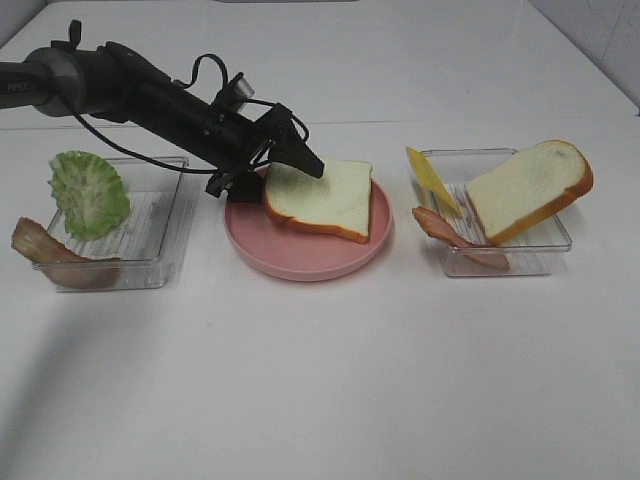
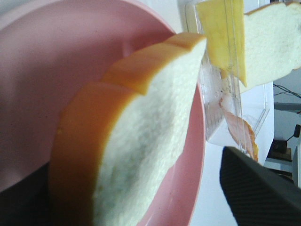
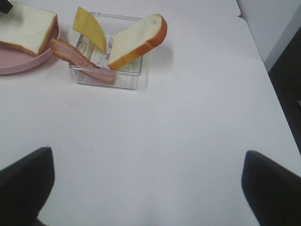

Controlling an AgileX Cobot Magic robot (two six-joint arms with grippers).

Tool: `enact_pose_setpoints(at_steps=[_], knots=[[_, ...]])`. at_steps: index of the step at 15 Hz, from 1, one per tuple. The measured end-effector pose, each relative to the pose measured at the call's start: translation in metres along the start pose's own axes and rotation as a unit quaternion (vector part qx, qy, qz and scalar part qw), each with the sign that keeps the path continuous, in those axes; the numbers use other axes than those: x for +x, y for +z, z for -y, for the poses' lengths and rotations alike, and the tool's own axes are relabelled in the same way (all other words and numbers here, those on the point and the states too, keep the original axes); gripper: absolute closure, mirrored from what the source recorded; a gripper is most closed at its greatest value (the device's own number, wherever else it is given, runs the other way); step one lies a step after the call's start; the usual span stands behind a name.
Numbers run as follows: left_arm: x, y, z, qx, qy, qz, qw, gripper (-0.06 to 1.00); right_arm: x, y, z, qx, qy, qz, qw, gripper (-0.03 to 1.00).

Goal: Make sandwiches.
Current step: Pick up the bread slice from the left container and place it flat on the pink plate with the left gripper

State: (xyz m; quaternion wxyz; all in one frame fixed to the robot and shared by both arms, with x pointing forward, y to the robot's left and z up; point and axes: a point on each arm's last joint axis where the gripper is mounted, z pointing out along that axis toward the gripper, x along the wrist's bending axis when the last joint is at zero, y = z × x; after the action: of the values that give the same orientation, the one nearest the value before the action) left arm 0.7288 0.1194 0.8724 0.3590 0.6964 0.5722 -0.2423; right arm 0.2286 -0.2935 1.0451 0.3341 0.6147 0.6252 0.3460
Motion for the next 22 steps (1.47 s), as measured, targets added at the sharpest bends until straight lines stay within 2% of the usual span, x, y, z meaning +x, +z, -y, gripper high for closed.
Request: enact_pose_setpoints(at_steps=[4, 7, 10, 12, 13, 15, 17, 22], knots=[[-0.015, -0.013, -0.006, 0.033, 0.055, -0.005, 0.998, 0.15, 0.0, 0.0, 0.0, 0.0, 0.0, 0.0, 1.0, -0.02], [-0.02, -0.017, -0.008, 0.04, 0.039, -0.007, 0.998, 0.15, 0.0, 0.0, 0.0, 0.0, 0.0, 0.0, 1.0, -0.02], [-0.015, -0.018, -0.006, 0.051, 0.009, -0.037, 0.998, 0.13, 0.0, 0.0, 0.0, 0.0, 0.0, 0.0, 1.0, -0.02], [-0.014, -0.021, -0.006, 0.057, 0.005, -0.064, 0.996, 0.05, 0.0, 0.0, 0.0, 0.0, 0.0, 0.0, 1.0, -0.02], [-0.021, -0.029, -0.009, 0.052, 0.012, -0.076, 0.996, 0.01, 0.0, 0.0, 0.0, 0.0, 0.0, 0.0, 1.0, -0.02], [-0.03, -0.038, -0.016, 0.037, 0.02, -0.085, 0.996, 0.01, 0.0, 0.0, 0.0, 0.0, 0.0, 0.0, 1.0, -0.02], [-0.038, -0.038, -0.018, 0.033, 0.021, -0.109, 0.993, 0.01, 0.0, 0.0, 0.0, 0.0, 0.0, 0.0, 1.0, -0.02], [-0.055, -0.014, -0.008, 0.063, 0.048, -0.169, 0.982, 0.01, 0.0, 0.0, 0.0, 0.0, 0.0, 0.0, 1.0, -0.02]])
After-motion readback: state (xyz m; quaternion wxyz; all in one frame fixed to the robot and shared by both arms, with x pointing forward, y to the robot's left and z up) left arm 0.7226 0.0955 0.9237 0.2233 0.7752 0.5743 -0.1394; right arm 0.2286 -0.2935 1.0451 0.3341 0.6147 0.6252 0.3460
